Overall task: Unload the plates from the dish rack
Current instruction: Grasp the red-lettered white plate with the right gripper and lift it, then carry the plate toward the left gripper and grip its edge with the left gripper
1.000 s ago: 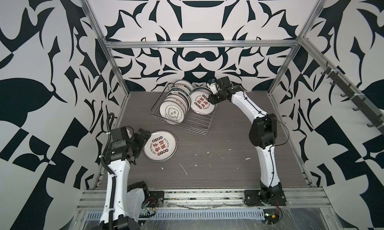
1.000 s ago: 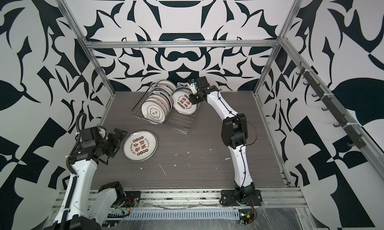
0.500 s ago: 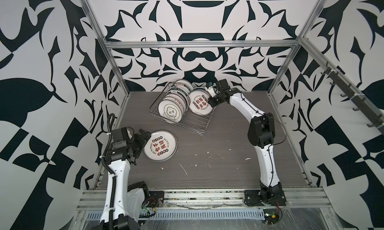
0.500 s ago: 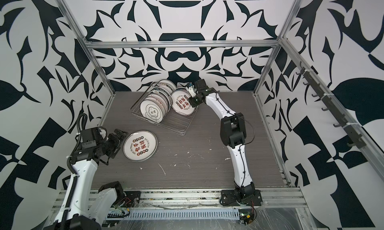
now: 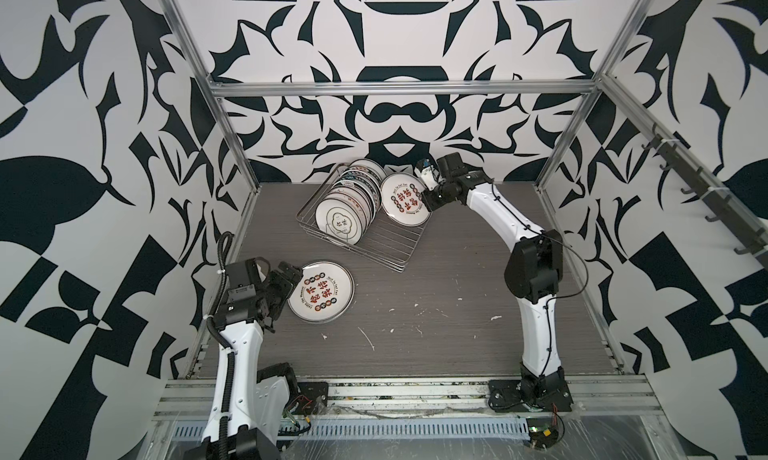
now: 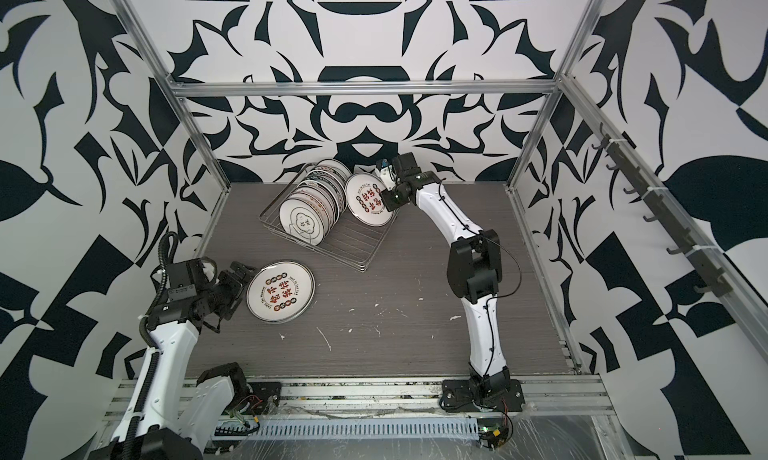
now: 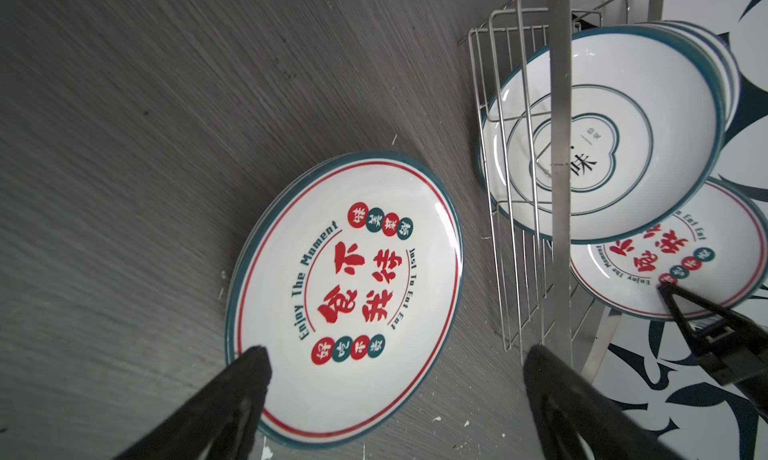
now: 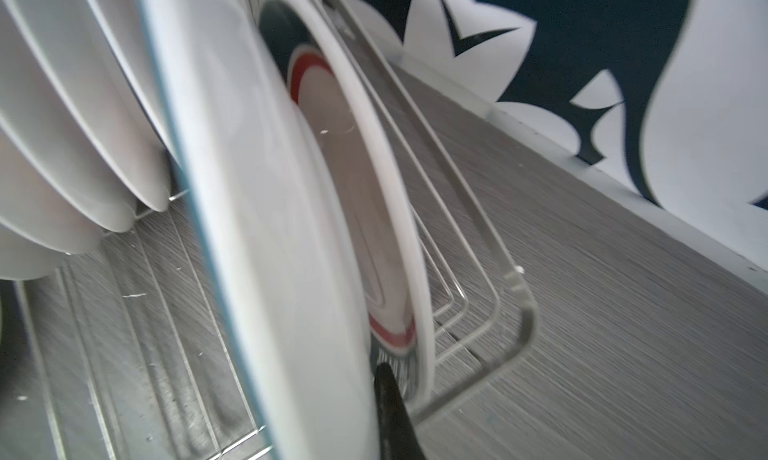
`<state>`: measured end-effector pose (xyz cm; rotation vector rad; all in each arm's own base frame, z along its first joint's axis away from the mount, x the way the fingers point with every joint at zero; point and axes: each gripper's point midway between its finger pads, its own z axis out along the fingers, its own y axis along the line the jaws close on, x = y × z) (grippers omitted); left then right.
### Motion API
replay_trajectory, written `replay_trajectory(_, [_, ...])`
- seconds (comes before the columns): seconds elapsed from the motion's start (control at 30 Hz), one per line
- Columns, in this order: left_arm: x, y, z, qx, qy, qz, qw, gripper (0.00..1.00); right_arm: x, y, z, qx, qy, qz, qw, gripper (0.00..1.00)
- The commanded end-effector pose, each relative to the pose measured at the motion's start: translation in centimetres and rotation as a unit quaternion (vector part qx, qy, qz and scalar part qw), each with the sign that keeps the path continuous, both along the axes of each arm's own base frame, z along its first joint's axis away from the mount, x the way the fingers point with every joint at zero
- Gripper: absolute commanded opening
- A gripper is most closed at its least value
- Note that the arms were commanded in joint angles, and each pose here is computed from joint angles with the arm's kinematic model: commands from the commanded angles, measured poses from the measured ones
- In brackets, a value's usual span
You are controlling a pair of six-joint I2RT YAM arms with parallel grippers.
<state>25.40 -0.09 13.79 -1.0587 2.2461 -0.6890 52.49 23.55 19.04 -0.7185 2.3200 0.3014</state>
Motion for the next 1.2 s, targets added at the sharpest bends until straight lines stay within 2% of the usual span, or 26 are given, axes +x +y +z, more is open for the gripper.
replay_trajectory(0.0, [0.2, -0.1, -0.2, -0.005, -0.006, 0.0, 1.0, 0.99, -0.6, -0.6, 6.4, 0.024, -0.059, -0.017, 0.998, 0.0])
replay_trajectory(0.13, [0.1, 0.0, 0.1, 0.005, -0.009, -0.002, 1.0, 0.99, -1.2, -1.7, 8.0, 0.017, -0.073, -0.037, 0.996, 0.0])
replay_trajectory(0.27, [0.2, -0.2, 1.0, 0.001, -0.03, -0.005, 1.0, 0.99, -2.1, -2.2, 10.0, 0.038, -0.081, -0.058, 0.994, 0.0])
replay_trajectory(0.37, [0.6, -0.7, 2.1, -0.005, -0.055, -0.015, 0.998, 0.99, -3.3, -1.8, 11.9, 0.087, -0.083, -0.067, 0.99, 0.0])
replay_trajectory(0.47, [1.1, -1.6, 3.1, -0.025, -0.079, -0.039, 0.996, 0.99, -4.9, -1.2, 13.4, 0.16, -0.076, -0.078, 0.981, 0.0])
replay_trajectory(0.57, [1.7, -2.7, 3.8, -0.055, -0.1, -0.064, 0.991, 0.99, -6.5, -0.7, 14.1, 0.257, -0.045, -0.112, 0.959, 0.0])
replay_trajectory(0.7, [2.3, -4.1, 4.7, -0.096, -0.128, -0.093, 0.983, 0.99, -9.0, 1.1, 14.3, 0.422, 0.016, -0.121, 0.898, 0.0])
replay_trajectory(0.77, [2.5, -4.6, 5.1, -0.109, -0.141, -0.101, 0.979, 0.99, -10.1, 2.3, 13.4, 0.475, 0.051, -0.125, 0.869, 0.0])
replay_trajectory(0.8, [2.5, -4.8, 5.4, -0.114, -0.15, -0.105, 0.977, 0.99, -10.6, 2.9, 12.9, 0.488, 0.064, -0.127, 0.861, 0.0])
replay_trajectory(0.87, [2.6, -5.1, 5.8, -0.121, -0.16, -0.111, 0.973, 0.99, -11.6, 4.4, 11.8, 0.502, 0.092, -0.126, 0.851, 0.0])
replay_trajectory(0.97, [2.5, -5.7, 6.4, -0.128, -0.175, -0.126, 0.968, 0.99, -13.1, 7.0, 10.6, 0.505, 0.126, -0.116, 0.846, 0.0])
replay_trajectory(1.17, [2.2, -6.3, 6.1, -0.139, -0.179, -0.137, 0.964, 0.99, -16.1, 12.7, 8.8, 0.525, 0.188, -0.08, 0.826, 0.0])
